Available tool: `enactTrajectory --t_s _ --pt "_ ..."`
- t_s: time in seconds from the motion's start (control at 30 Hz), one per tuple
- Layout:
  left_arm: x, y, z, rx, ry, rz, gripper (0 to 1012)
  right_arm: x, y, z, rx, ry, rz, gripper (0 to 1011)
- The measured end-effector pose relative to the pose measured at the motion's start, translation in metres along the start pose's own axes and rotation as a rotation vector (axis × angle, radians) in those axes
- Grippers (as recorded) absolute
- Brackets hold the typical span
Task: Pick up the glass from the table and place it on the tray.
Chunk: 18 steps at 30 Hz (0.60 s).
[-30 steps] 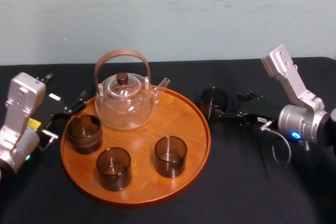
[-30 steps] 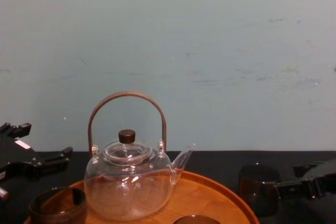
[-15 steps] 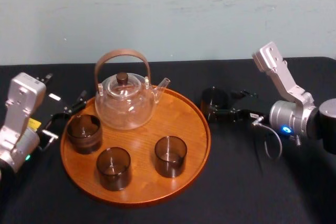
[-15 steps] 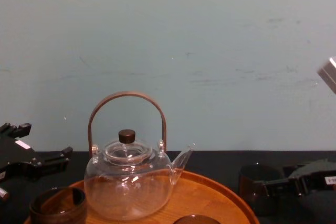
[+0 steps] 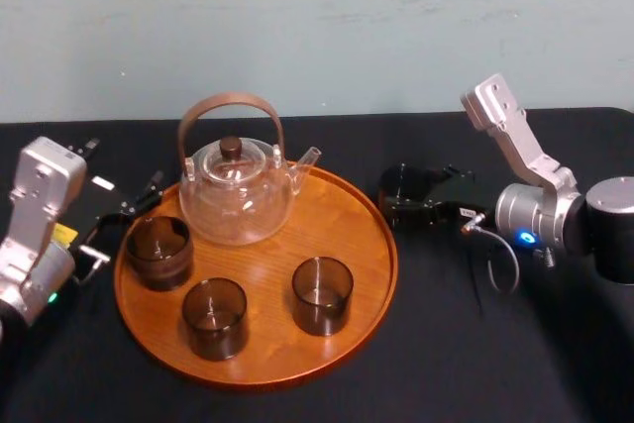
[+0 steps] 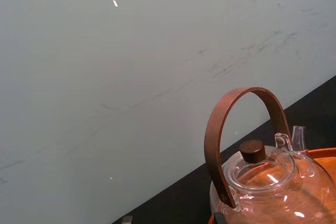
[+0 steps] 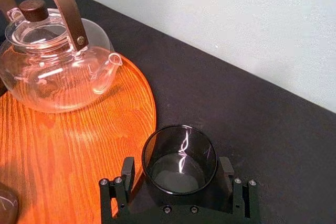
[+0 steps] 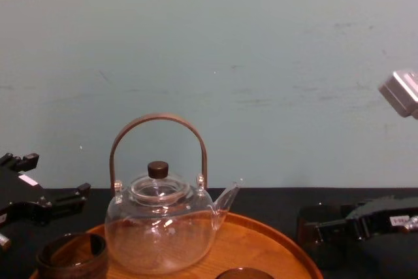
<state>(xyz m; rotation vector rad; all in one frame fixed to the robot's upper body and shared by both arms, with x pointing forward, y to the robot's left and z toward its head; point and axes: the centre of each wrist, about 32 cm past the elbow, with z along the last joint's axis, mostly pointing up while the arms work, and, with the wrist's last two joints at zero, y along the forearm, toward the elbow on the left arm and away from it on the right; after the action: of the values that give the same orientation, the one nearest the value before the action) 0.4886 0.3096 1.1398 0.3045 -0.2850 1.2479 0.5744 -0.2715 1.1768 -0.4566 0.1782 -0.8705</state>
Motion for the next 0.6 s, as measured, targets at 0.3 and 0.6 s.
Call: enactTrajectory --t_s 0.3,0.6 --pt "0.0000 0.0000 0.0000 0.000 0.000 0.000 1001 0.0009 0.0051 0.0019 -0.002 0.005 -0.003 1002" --pt "0.0000 0.0000 0.0000 0.000 0.000 0.000 1001 0.0007 0.0084 0.0036 -0.004 0.005 0.001 1002"
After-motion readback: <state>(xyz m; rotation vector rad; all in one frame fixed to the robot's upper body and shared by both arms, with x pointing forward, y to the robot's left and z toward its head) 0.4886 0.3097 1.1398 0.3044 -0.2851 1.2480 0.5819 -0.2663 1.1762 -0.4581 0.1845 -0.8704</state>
